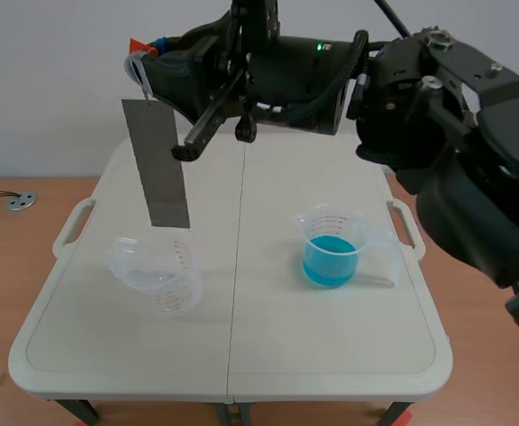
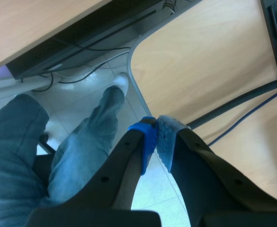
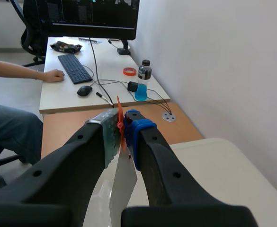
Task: Hold the metal plate by the orange handle, dip it into the blue solution, take it out and point at it, then put the plate back in the beaker on the left.
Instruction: 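Lift the metal plate out of the left beaker, then move the plate over the blue solution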
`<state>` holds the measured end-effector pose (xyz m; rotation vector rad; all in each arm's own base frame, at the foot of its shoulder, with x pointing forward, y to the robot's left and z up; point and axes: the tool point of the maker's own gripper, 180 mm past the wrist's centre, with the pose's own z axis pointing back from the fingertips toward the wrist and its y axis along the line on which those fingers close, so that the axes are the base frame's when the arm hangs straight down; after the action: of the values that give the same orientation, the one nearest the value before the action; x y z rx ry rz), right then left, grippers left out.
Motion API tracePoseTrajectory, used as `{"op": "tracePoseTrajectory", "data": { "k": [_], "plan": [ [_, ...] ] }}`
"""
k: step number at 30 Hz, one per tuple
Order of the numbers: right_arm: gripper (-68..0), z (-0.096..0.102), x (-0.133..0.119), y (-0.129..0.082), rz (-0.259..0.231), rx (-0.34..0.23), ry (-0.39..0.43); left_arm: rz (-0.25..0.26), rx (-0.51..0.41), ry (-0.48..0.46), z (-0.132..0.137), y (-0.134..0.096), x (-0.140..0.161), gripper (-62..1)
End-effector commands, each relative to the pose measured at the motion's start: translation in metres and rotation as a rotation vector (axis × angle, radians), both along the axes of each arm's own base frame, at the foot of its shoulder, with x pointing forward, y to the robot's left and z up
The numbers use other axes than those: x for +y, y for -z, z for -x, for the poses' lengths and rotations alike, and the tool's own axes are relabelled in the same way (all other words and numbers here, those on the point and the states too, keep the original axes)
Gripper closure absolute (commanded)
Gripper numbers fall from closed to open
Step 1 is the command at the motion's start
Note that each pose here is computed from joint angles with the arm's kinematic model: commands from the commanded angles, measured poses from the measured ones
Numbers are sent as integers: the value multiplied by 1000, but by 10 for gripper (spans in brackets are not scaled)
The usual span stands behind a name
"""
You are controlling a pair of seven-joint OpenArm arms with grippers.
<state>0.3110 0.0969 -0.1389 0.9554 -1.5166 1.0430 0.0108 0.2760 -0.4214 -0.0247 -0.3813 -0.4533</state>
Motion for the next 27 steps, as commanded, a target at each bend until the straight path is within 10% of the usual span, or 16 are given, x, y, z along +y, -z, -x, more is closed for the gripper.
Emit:
{"op": "tracePoseTrajectory", "data": {
  "k": [1, 16, 27],
  "plan": [
    [-13, -1, -7, -18, -25, -35, 2, 19, -28, 2, -10, -2, -6, -34],
    [-13, -26, -88, -60, -41, -41, 171, 44, -213, 118, -81, -39, -29, -34],
    [-13, -35, -144, -55, -2, 13, 269, 56, -533, 204, -186, -104, -53, -34]
  ]
}}
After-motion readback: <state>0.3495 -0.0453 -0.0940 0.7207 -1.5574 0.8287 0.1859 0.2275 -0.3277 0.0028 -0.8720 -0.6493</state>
